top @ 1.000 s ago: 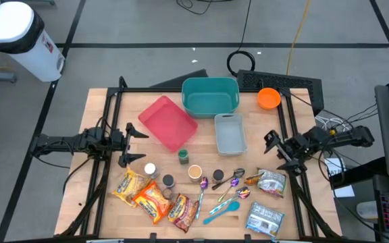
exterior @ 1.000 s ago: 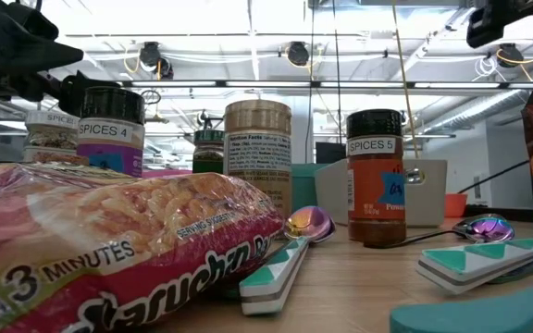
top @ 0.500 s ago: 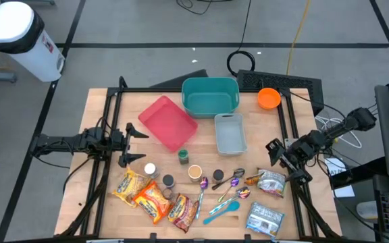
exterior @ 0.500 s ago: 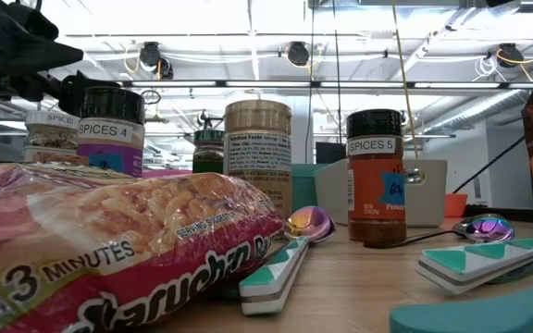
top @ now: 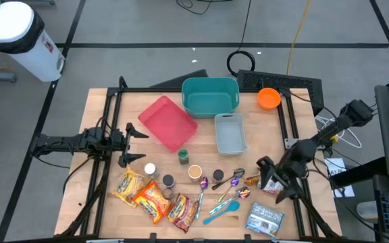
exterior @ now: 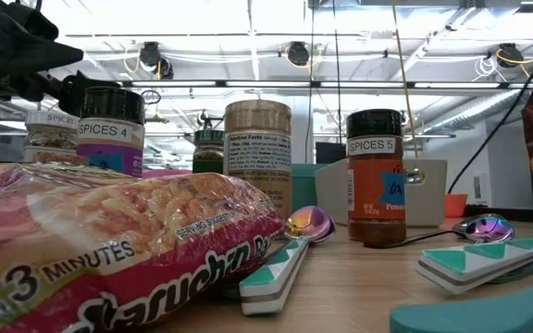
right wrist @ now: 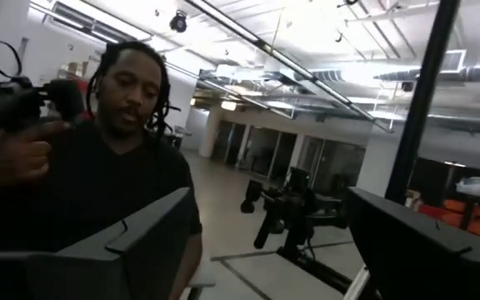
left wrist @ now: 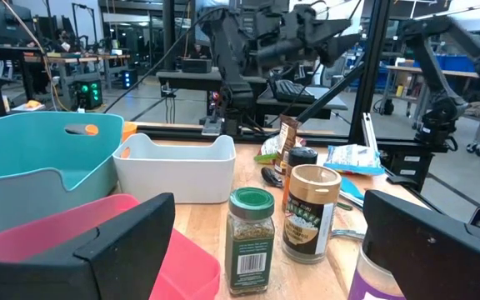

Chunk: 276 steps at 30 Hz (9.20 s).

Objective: Pick & Place Food Item
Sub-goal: Put the orange spice pack into the gray bin, then put the orange spice bottle into the gray bin

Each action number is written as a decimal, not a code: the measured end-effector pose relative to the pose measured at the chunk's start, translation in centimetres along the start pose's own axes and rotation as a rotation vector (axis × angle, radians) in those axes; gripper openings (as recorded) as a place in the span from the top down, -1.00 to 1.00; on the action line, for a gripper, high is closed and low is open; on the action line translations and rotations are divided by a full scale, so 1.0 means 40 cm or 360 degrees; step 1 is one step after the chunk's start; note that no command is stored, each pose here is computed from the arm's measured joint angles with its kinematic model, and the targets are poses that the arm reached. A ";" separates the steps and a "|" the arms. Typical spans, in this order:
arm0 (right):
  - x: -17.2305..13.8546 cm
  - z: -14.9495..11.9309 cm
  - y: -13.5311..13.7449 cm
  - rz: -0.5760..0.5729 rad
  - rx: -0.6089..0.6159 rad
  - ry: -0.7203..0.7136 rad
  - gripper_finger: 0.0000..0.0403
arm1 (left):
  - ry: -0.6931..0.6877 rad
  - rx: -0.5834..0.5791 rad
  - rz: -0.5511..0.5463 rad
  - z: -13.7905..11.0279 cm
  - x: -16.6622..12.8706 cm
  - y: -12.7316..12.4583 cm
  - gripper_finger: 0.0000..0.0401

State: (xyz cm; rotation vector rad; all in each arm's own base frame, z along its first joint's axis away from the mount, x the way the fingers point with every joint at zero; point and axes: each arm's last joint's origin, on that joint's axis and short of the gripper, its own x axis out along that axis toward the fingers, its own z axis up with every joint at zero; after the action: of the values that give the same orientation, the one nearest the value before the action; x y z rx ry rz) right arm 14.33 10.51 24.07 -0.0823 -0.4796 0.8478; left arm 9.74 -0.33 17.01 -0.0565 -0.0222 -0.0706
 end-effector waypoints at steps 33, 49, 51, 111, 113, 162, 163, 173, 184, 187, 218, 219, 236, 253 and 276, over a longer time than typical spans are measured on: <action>0.110 -0.017 0.038 -0.0883 0.0223 0.1532 -0.40 | 0.0001 0.0000 0.0000 0.000 0.000 0.000 -0.98; 0.008 -0.023 0.088 -0.0866 0.0401 0.1617 -0.02 | 0.0002 0.0000 0.0000 0.000 0.000 0.000 -0.98; -0.007 -0.020 0.088 -0.0886 0.0447 0.1597 0.01 | 0.0001 0.0000 0.0001 0.000 0.000 0.000 -0.98; -0.159 -0.037 0.097 -0.0922 0.0700 0.1211 0.99 | 0.0001 0.0000 0.0001 0.000 0.000 0.000 -0.98; -0.151 -0.028 0.094 -0.0887 0.0641 0.1150 1.00 | 0.0001 0.0000 0.0000 0.000 0.000 0.000 -0.98; -0.148 0.014 -0.266 -0.2453 0.0052 0.0912 1.00 | 0.0001 0.0000 0.0001 0.000 0.000 0.000 -0.98; -0.144 0.013 -0.274 -0.2461 0.0062 0.0965 1.00 | 0.0001 0.0000 0.0000 0.000 0.000 0.000 -0.98; -0.131 -0.044 -0.338 -0.2250 0.0301 0.1174 1.00 | 0.0002 0.0000 0.0000 0.000 0.000 0.000 -0.98; -0.174 -0.063 -0.326 -0.2396 0.0525 0.1322 1.00 | 0.0001 0.0000 0.0000 0.000 0.000 0.000 -0.98; -0.182 -0.068 -0.319 -0.2494 0.0581 0.1330 1.00 | 0.0001 0.0000 0.0001 0.000 0.000 0.000 -0.98; -0.250 -0.109 -0.297 -0.2940 0.0521 0.1422 1.00 | 0.0001 0.0000 0.0001 0.000 0.000 0.000 -0.98; -0.251 -0.111 -0.298 -0.2938 0.0516 0.1433 1.00 | 0.0002 0.0000 0.0000 0.000 0.000 0.000 -0.98; -0.255 -0.149 -0.311 -0.2827 0.0457 0.1659 0.99 | 0.0000 0.0000 0.0001 0.000 0.000 0.000 -0.98; -0.254 -0.143 -0.311 -0.2782 0.0400 0.1710 0.34 | 0.0000 0.0000 0.0000 0.000 0.000 0.000 -0.98; -0.196 -0.059 -0.272 -0.2558 0.0358 0.1384 0.07 | 0.0000 0.0000 0.0000 0.000 0.000 0.000 -0.98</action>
State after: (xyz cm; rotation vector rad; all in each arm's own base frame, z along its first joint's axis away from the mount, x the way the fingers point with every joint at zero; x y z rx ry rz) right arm 18.58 -2.22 21.84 0.1421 0.4220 -0.7419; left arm 9.74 -0.33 17.01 -0.0566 -0.0218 -0.0705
